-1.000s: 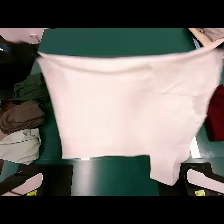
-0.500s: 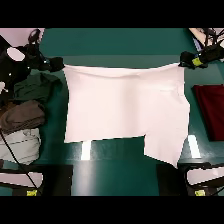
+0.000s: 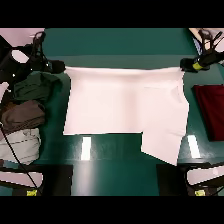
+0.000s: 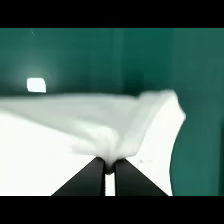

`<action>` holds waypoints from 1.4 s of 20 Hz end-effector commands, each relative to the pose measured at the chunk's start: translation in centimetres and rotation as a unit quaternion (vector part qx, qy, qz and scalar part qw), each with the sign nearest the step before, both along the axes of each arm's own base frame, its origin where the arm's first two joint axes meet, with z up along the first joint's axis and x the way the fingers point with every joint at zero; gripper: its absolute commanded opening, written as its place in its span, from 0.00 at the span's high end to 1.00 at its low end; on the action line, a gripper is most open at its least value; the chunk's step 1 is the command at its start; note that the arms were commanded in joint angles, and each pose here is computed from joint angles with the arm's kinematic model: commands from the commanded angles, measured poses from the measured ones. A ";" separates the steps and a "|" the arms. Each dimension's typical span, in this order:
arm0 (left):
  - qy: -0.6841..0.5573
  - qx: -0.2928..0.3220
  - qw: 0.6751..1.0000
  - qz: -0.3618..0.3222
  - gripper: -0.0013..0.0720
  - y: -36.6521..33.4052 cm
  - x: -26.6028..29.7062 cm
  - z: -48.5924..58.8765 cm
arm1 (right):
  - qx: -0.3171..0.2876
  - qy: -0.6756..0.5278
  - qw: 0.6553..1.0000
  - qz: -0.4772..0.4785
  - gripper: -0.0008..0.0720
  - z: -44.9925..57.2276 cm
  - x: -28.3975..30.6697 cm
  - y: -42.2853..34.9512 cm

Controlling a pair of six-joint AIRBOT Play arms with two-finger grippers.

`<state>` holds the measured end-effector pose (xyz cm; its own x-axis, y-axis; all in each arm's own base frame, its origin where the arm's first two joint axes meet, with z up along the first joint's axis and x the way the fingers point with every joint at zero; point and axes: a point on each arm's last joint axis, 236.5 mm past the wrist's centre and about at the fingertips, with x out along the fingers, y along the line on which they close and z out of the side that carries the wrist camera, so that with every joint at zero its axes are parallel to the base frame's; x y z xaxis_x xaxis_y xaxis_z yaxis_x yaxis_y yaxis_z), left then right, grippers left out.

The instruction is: Fold the shirts.

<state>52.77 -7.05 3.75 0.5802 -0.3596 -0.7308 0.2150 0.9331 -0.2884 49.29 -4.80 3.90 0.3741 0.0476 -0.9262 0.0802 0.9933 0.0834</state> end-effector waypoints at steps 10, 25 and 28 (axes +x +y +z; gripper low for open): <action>0.140 -0.010 0.990 -0.027 0.27 -1.0 -6.5 -7.0 | 0.011 0.137 0.990 -0.006 0.80 -7.6 -9.5 0.8; 0.326 -0.025 0.945 -0.018 0.32 0.9 -27.1 -10.6 | 0.207 0.091 0.974 -0.011 0.58 -1.1 -18.7 5.6; 0.333 -0.050 0.941 -0.005 0.32 -0.2 -28.6 -11.8 | 0.212 0.091 0.973 -0.011 0.58 -1.1 -18.9 5.9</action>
<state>26.29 -6.38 -6.79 -0.0004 -0.4247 -0.9053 0.0031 0.9053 -0.4247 30.78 0.47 2.56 0.1962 0.4084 -0.8915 0.1531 0.8852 0.4392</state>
